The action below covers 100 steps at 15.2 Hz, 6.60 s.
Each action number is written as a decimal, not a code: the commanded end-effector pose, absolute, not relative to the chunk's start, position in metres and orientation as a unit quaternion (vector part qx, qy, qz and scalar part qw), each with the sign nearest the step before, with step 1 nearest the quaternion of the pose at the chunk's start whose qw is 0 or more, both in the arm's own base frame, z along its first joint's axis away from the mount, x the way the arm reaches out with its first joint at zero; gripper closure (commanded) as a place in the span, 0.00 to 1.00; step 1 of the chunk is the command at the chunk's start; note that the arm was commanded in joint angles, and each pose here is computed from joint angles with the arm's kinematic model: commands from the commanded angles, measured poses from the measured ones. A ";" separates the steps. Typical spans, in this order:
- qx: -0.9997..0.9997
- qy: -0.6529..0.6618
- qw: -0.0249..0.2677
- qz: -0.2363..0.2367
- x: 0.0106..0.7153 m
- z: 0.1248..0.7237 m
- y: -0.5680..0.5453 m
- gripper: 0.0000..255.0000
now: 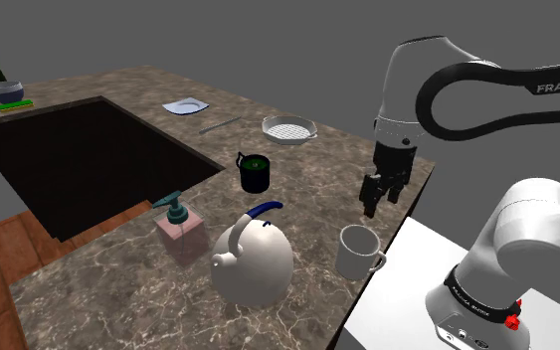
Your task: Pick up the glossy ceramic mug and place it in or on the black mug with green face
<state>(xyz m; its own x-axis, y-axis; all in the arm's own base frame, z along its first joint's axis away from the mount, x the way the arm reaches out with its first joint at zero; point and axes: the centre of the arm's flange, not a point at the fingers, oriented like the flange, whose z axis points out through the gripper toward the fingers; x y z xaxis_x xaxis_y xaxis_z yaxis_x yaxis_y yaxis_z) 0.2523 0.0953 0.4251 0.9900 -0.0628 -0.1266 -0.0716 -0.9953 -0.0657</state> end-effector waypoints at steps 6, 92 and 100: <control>-0.997 0.042 0.039 0.057 0.240 0.371 0.127 0.00; -0.997 0.042 0.039 0.057 0.632 0.540 0.116 1.00; -0.997 0.042 0.039 0.057 0.661 0.510 0.115 1.00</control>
<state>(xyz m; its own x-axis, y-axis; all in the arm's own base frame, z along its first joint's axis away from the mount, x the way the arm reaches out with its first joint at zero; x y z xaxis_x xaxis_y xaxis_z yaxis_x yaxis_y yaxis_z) 0.6615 0.1152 0.5136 0.9898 -0.0784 -0.1187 -0.0873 -0.9935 -0.0724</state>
